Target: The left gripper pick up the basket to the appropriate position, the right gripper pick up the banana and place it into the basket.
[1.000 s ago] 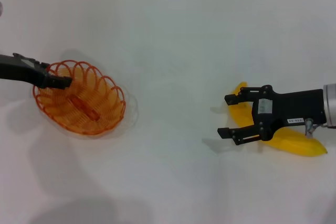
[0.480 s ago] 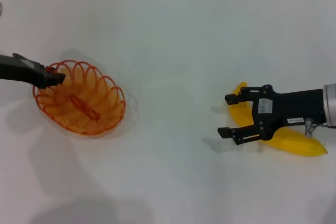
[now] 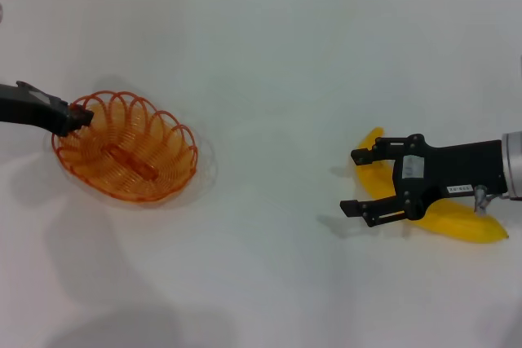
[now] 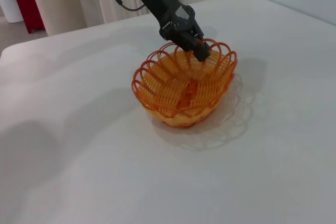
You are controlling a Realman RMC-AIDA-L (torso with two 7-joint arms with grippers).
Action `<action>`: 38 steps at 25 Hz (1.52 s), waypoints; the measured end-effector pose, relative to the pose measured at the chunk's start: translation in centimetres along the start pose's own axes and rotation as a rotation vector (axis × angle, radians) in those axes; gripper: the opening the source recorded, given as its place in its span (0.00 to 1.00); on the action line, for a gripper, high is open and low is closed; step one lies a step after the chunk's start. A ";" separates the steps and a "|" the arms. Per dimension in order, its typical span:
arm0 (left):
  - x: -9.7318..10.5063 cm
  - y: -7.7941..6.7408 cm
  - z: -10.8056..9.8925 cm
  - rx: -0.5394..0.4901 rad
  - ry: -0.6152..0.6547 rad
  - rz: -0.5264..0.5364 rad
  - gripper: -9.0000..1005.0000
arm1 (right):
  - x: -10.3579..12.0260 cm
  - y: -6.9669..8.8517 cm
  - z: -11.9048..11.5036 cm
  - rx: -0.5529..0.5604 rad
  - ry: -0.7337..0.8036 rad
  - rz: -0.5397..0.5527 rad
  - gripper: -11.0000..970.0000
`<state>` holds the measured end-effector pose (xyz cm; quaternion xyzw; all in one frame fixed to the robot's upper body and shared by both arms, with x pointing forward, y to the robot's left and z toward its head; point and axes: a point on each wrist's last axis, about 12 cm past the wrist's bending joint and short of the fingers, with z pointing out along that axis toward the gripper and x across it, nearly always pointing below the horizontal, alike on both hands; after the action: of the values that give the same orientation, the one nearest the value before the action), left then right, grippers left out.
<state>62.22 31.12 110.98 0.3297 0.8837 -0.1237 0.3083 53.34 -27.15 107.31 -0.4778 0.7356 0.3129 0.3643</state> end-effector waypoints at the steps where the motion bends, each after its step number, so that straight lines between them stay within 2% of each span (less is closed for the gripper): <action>1: 0.0 0.0 0.0 0.000 -0.001 0.000 0.12 | 0.0 0.0 0.0 0.000 0.000 0.000 0.92; 6: -0.7 -0.1 -0.2 -0.002 -0.023 0.010 0.12 | 0.2 0.1 0.1 -0.002 -0.001 0.010 0.92; 16: -3.5 -1.8 -0.5 0.053 -0.123 0.080 0.11 | 0.2 0.0 0.0 0.002 -0.004 0.013 0.92; 31: -5.0 -2.3 -0.6 0.083 -0.272 0.114 0.09 | -0.1 -0.1 0.1 0.000 -0.006 0.007 0.92; 38: -5.2 -2.5 0.7 0.082 -0.345 0.072 0.10 | -0.1 -0.1 0.2 -0.007 -0.003 0.009 0.92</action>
<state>63.94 26.37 113.74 0.3473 0.7995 -0.2031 0.4459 53.52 -26.92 107.27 -0.4754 0.7359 0.3178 0.3626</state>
